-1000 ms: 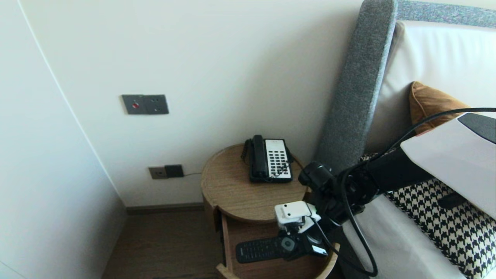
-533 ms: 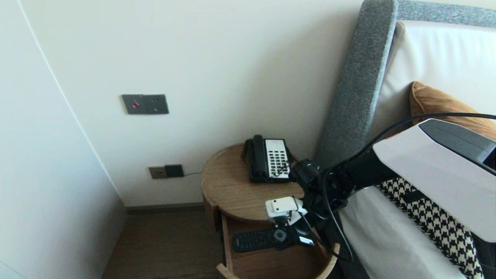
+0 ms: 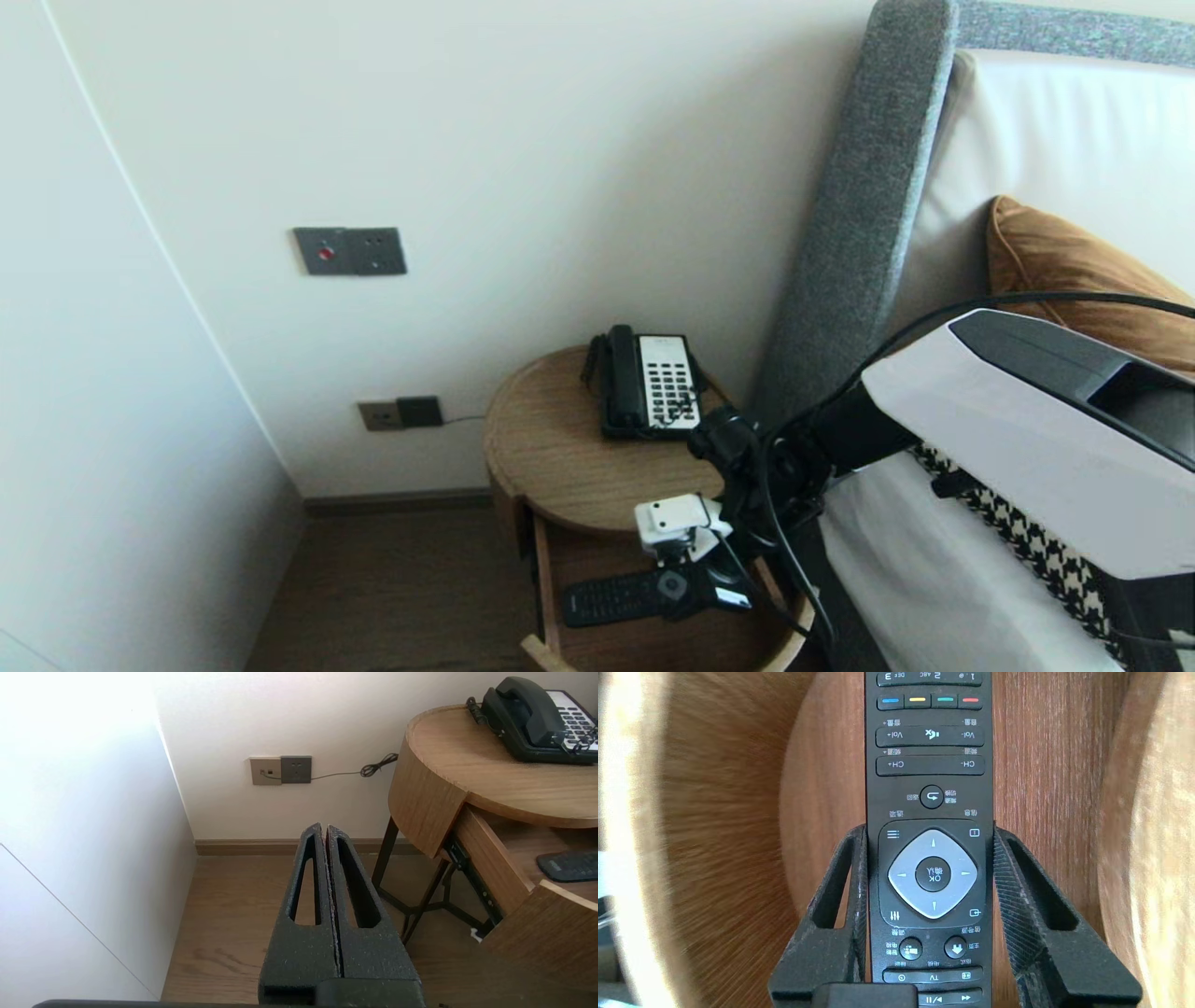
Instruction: Put the remote controls on the table in the drawer one by one
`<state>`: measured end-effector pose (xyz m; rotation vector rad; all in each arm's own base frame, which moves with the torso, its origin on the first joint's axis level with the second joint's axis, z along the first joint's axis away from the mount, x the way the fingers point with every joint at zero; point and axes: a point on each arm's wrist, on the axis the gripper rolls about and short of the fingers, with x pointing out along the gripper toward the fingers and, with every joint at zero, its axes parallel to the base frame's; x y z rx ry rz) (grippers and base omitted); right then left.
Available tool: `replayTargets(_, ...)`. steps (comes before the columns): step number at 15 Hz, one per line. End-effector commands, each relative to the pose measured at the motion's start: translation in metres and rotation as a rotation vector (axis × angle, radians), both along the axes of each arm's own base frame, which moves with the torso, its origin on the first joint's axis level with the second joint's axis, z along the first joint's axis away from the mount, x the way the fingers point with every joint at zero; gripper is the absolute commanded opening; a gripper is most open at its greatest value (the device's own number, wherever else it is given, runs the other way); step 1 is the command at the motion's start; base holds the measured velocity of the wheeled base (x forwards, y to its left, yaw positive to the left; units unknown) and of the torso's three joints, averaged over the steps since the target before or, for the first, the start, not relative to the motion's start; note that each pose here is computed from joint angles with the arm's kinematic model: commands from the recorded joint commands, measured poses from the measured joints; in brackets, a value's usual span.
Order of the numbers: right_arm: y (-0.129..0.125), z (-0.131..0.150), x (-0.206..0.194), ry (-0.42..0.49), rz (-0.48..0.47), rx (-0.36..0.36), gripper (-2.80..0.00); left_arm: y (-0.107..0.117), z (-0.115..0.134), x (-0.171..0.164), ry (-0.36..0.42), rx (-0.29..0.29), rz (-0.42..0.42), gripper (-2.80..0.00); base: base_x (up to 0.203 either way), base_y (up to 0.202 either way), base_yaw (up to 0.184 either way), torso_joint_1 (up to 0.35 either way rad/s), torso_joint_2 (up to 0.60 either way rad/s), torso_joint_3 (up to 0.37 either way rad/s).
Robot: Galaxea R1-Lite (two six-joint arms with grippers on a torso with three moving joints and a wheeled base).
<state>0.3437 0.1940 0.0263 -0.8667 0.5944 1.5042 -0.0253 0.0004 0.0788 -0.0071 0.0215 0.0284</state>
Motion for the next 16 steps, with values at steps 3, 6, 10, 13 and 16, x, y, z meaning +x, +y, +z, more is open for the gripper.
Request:
replayTargets(3,0.001,-0.025,0.003,0.012,0.005,-0.006,-2.8,0.0,0.0,0.0,0.0,0.0,0.001,-2.8,0.0,0.0,0.0,0.0,0.0,0.0)
replayTargets(6,0.001,-0.034,0.006,0.01,-0.001,-0.015,-2.8,0.0,0.0,0.0,0.0,0.0,0.001,-2.8,0.0,0.0,0.0,0.0,0.0,0.0)
replayTargets(10,0.004,-0.047,0.01,-0.012,-0.001,-0.01,-2.8,0.0,0.0,0.0,-0.001,0.0,0.001,-2.8,0.0,0.0,0.0,0.0,0.0,0.0)
replayTargets(13,0.007,-0.052,0.01,-0.009,0.002,-0.015,-2.8,0.0,0.0,0.0,-0.002,0.0,0.001,-2.8,0.0,0.0,0.0,0.0,0.0,0.0)
replayTargets(16,0.007,-0.058,0.01,0.003,0.003,-0.023,-2.8,0.0,0.0,0.0,-0.002,0.0,0.001,-2.8,0.0,0.0,0.0,0.0,0.0,0.0)
